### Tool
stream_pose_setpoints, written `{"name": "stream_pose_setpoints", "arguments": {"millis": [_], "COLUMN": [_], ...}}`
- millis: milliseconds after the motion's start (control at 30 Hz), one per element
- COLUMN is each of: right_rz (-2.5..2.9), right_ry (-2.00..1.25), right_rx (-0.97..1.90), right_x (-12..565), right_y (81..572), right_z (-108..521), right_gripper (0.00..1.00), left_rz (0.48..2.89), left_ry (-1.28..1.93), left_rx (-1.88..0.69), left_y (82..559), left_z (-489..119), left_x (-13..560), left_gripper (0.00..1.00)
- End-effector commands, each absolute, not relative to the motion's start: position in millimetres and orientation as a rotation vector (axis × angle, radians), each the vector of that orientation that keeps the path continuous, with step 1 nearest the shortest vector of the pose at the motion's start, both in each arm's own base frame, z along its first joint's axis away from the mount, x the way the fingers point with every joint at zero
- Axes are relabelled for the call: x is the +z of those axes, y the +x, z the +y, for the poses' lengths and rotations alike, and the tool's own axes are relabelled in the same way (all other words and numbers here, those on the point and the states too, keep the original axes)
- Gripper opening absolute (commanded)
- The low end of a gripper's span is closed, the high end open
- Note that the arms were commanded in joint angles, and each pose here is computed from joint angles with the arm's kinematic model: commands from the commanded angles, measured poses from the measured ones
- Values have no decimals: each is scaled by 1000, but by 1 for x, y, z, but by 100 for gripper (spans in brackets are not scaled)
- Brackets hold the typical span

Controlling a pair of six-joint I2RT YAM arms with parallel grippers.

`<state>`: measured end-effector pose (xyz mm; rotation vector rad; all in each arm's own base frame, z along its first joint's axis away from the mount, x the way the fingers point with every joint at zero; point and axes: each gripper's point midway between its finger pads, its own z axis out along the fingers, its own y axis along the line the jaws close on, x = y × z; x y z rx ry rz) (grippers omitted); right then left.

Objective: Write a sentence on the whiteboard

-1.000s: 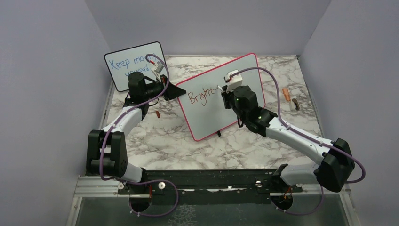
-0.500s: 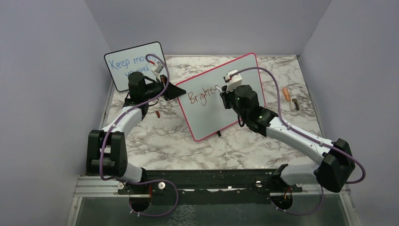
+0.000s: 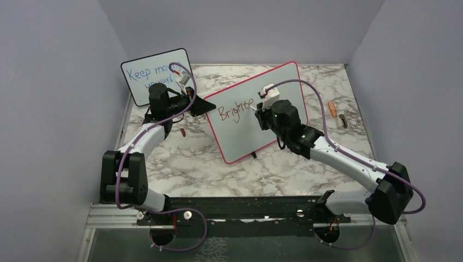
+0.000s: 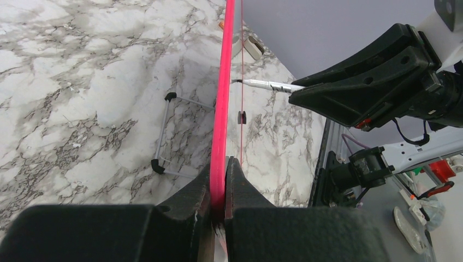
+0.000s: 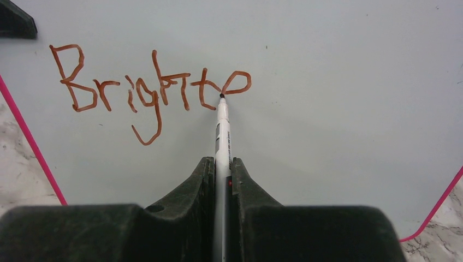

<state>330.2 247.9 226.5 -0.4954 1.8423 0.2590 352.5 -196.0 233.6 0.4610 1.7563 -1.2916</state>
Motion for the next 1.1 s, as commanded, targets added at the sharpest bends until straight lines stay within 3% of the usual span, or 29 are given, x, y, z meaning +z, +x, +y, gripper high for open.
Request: {"name": "stream_pose_setpoints", "arguments": {"millis": [0,633,1067], "right_rz": [1918,1885,1764], "right_ry": [-530,-421,-377], "right_rx": [235,125,208], "right_x": [207,215,259], "right_y": [321,332,342], "right_z": [240,221,231], "right_gripper": [1,1,1], "left_rz": [1858,1859,1860], "left_ry": [449,449,448], "left_rx": [-1271,-1270,-1271], "left_y": [352,352,352], "left_z": [-198,-198,-198], "left_x": [198,197,197], "left_gripper": [0,0,0]}}
